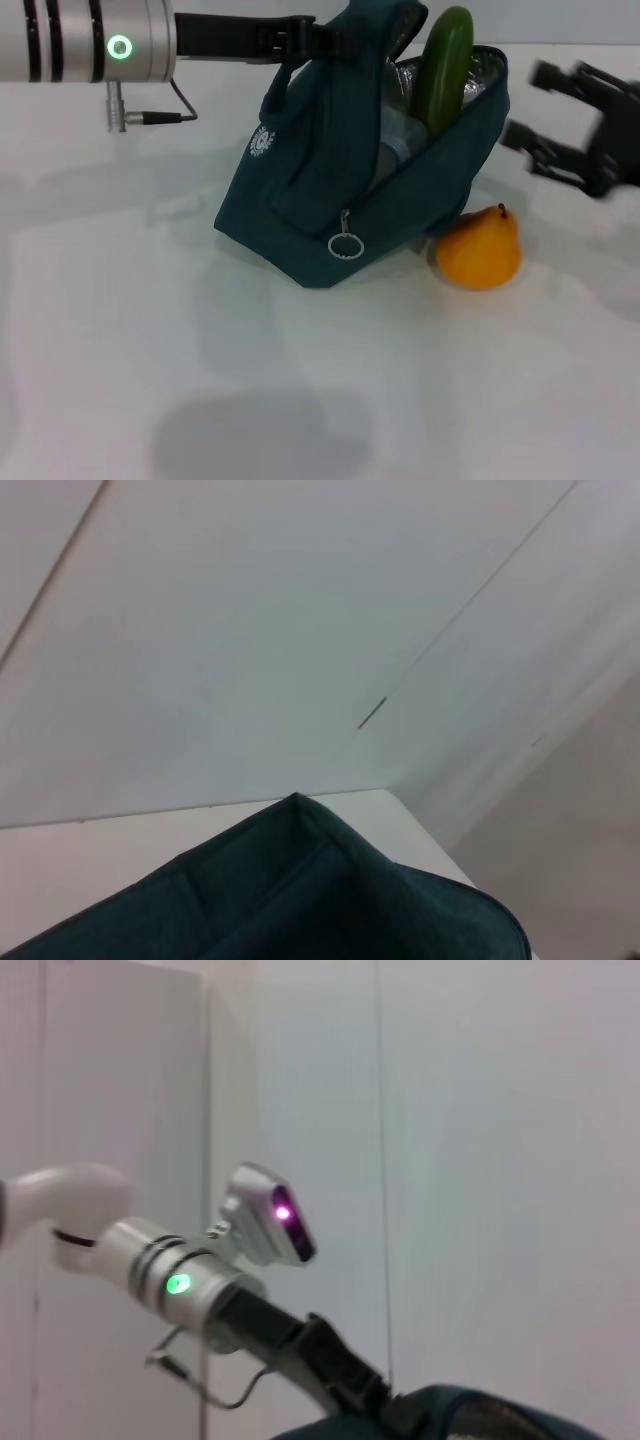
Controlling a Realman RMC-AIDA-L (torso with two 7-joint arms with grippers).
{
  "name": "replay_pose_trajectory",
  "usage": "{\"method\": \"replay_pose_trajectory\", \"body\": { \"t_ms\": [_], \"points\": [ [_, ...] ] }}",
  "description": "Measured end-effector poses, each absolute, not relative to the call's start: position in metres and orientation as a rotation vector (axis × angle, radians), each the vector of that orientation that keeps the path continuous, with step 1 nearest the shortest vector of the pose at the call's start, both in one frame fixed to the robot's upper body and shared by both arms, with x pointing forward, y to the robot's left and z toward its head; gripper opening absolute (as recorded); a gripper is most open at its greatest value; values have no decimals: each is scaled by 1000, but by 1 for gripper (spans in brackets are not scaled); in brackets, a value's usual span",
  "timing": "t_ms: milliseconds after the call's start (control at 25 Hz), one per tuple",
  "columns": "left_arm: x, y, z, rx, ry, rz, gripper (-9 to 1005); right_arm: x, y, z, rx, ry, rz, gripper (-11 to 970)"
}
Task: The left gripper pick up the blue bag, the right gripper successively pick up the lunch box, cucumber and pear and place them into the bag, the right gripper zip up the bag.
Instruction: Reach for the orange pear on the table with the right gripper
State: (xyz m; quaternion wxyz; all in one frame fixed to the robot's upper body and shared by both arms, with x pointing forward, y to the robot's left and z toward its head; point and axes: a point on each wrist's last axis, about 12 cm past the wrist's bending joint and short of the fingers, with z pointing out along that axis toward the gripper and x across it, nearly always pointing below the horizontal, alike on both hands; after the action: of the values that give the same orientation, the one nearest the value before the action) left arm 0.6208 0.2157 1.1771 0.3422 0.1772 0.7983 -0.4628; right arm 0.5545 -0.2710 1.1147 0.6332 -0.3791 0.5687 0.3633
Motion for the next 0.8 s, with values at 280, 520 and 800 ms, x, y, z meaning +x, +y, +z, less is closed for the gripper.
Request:
{"method": "replay_pose_trajectory", "body": {
  "t_ms": [280, 520, 800],
  "points": [
    [619, 219, 1174, 455, 2077, -1197, 66, 513, -306, 1089, -885, 1412, 817, 738],
    [619, 220, 1174, 452, 2076, -1194, 66, 510, -296, 1067, -892, 1488, 742, 738],
    [619, 220, 1173, 449, 2079, -1194, 66, 527, -281, 1063, -914, 1488, 697, 737]
  ]
}}
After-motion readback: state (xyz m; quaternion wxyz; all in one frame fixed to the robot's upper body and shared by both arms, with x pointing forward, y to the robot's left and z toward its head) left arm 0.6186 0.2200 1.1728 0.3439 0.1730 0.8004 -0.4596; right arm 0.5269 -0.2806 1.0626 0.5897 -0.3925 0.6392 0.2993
